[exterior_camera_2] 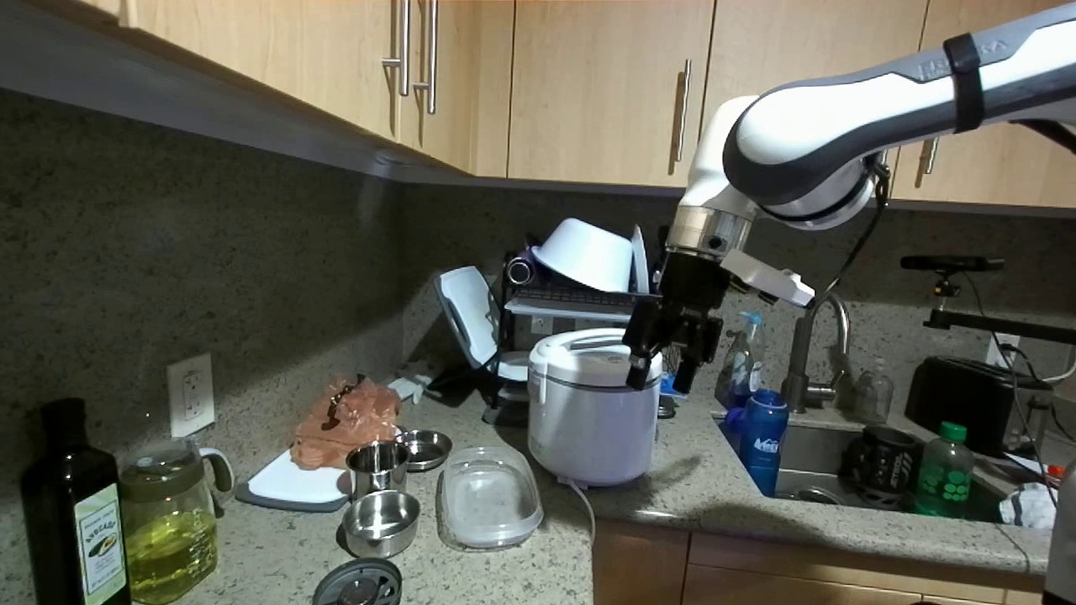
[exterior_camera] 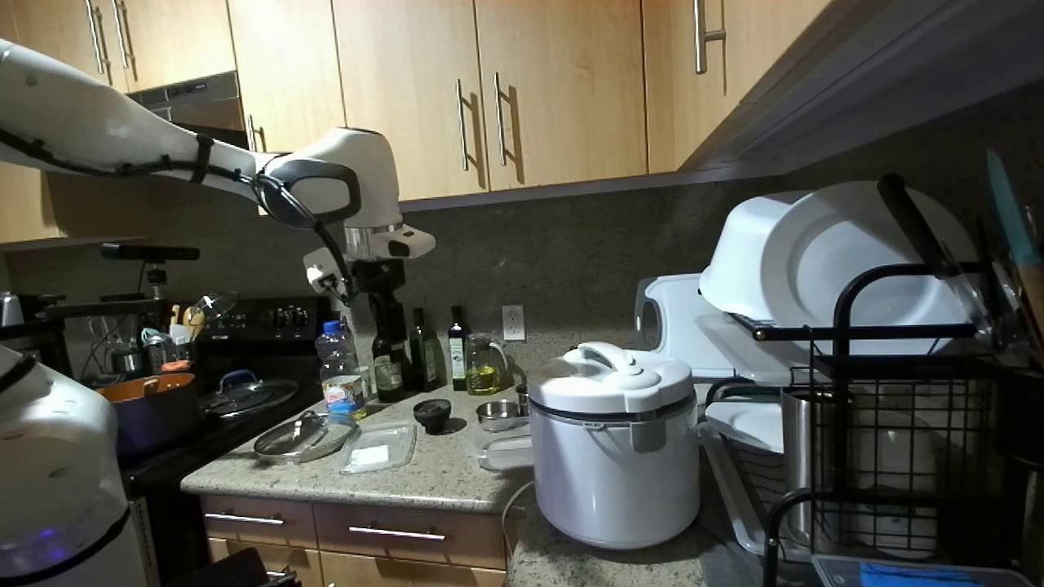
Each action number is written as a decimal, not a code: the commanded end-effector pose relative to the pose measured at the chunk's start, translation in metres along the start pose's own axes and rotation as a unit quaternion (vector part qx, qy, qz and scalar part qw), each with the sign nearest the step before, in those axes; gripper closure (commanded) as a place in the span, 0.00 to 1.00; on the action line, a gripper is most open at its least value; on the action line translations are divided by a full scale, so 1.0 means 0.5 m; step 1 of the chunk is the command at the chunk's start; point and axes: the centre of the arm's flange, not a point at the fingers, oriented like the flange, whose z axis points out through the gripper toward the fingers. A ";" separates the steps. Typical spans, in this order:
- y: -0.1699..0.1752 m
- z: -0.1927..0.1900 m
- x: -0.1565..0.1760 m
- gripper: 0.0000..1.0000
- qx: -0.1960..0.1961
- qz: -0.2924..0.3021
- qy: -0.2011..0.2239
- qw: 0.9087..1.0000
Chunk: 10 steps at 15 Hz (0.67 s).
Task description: Open the lid of the white appliance
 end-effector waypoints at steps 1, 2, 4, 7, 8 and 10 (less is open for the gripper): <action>0.032 -0.016 0.002 0.00 0.027 0.091 0.026 0.995; 0.046 -0.022 0.003 0.00 0.029 0.117 0.031 0.992; 0.072 -0.032 0.003 0.00 0.027 0.167 0.039 0.985; 0.105 -0.057 0.005 0.00 0.027 0.242 0.053 0.968; 0.117 -0.072 0.006 0.00 0.027 0.265 0.062 0.962; 0.145 -0.102 0.012 0.00 0.023 0.308 0.085 0.947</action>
